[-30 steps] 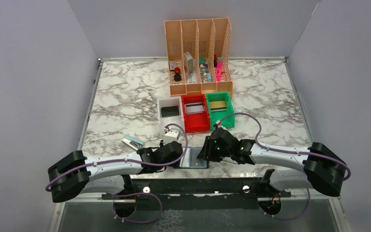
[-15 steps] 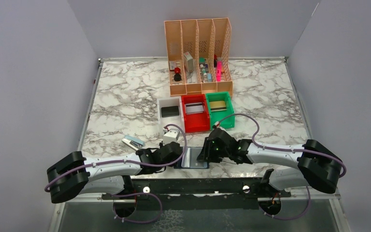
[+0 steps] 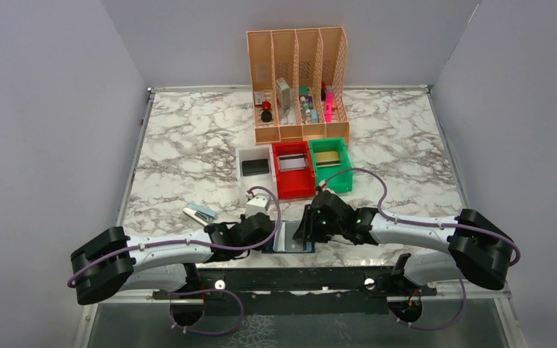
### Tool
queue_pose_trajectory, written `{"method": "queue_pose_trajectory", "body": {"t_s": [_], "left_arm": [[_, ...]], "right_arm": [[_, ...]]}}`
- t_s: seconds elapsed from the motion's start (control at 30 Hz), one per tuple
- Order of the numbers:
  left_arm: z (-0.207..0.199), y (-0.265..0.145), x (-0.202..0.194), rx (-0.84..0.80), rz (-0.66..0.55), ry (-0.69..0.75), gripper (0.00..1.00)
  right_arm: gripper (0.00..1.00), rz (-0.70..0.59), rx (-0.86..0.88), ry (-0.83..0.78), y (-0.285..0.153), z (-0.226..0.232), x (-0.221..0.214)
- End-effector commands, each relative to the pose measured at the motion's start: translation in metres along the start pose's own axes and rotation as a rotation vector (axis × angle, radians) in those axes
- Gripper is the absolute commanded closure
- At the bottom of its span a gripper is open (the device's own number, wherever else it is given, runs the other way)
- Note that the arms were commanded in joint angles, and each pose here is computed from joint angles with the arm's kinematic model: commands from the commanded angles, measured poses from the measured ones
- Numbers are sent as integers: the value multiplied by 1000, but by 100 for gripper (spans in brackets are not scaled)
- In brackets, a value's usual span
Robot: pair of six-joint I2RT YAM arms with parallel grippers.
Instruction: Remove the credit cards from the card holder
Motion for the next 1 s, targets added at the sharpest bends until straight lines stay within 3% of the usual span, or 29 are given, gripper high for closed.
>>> {"method": "queue_pose_trajectory", "body": {"t_s": [0.0,0.63,0.97], "left_arm": [[-3,-1,-7,-45,31,-1,73],[-10,-12,4,-115,-19,-32,73],[7,-28,10,-30,-97,-127,60]], "right_arm": [[58,-3,52,-37,-7,17,4],[57,68,189,-131,8,62,9],[57,-32,88,-131,-1,61,24]]}}
Point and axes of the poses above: each gripper's point midway between its finger pads, its own y axis out along the fingers, its own z axis along the line the jaws close on, x = y × z, the point moved 7 cm from there along -y, back along the fingers, and after that the axes turned 4 degrees about y, right-handed, at the moved point
